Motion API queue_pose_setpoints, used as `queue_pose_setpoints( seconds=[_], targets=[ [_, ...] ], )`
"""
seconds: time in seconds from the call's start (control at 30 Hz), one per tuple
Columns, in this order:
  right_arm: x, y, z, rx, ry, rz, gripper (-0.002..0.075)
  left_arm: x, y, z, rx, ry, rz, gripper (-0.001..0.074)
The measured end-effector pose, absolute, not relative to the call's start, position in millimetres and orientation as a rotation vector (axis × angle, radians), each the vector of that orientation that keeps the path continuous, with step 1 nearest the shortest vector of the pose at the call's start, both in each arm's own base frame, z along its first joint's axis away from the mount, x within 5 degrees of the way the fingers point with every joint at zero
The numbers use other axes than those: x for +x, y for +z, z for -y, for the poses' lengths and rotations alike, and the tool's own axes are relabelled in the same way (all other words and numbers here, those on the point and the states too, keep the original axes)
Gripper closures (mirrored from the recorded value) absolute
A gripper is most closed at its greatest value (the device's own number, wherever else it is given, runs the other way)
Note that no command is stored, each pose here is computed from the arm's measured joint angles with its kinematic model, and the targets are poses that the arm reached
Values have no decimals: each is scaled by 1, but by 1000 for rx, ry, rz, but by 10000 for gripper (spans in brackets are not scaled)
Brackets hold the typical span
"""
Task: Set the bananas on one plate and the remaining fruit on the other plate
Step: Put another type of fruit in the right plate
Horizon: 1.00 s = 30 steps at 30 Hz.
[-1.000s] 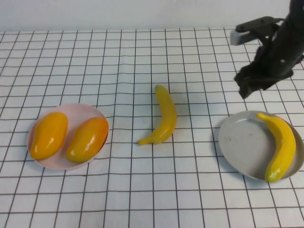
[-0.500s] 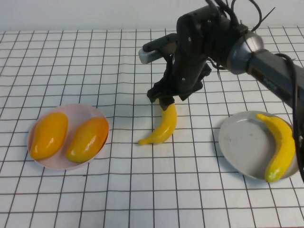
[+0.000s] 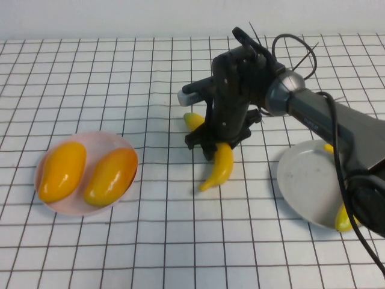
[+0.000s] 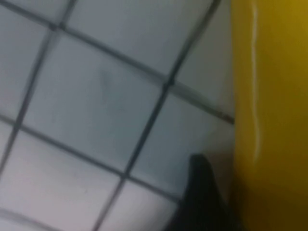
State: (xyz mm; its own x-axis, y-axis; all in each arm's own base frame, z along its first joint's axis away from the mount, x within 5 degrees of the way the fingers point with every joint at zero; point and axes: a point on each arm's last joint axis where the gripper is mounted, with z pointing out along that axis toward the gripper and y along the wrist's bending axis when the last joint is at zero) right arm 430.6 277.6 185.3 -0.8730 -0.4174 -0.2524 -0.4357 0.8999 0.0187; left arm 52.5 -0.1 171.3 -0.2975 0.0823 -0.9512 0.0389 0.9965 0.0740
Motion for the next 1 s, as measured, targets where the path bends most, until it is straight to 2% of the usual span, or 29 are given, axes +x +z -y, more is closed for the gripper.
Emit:
queue_pose_setpoints(
  seconds=[0.07,0.17,0.27,0.47,0.63,0.83,1.0],
  targets=[
    [431,185,-278,-631,110,-2826,336,52,171,0,88,43,-1873,737],
    [431,187,-277,-621,95,-2831,414,52,171,0,88,43,-1873,737],
    [434,197,-278,-613,99,-2806,414,52,171,0,88,43,-1873,737],
    [426,261,-268,-594,135,-2675,414,52,171,0,88,43,-1873,737],
    [399,299,-229,-560,98,-2688,414,52,171,0,88,43,-1873,737],
    [358,249,-161,-480,-118,-2934,414,52,171,0,88,43,-1873,737],
    [342,234,-122,-334,-126,-2963,414,52,171,0,88,43,-1873,737]
  ],
)
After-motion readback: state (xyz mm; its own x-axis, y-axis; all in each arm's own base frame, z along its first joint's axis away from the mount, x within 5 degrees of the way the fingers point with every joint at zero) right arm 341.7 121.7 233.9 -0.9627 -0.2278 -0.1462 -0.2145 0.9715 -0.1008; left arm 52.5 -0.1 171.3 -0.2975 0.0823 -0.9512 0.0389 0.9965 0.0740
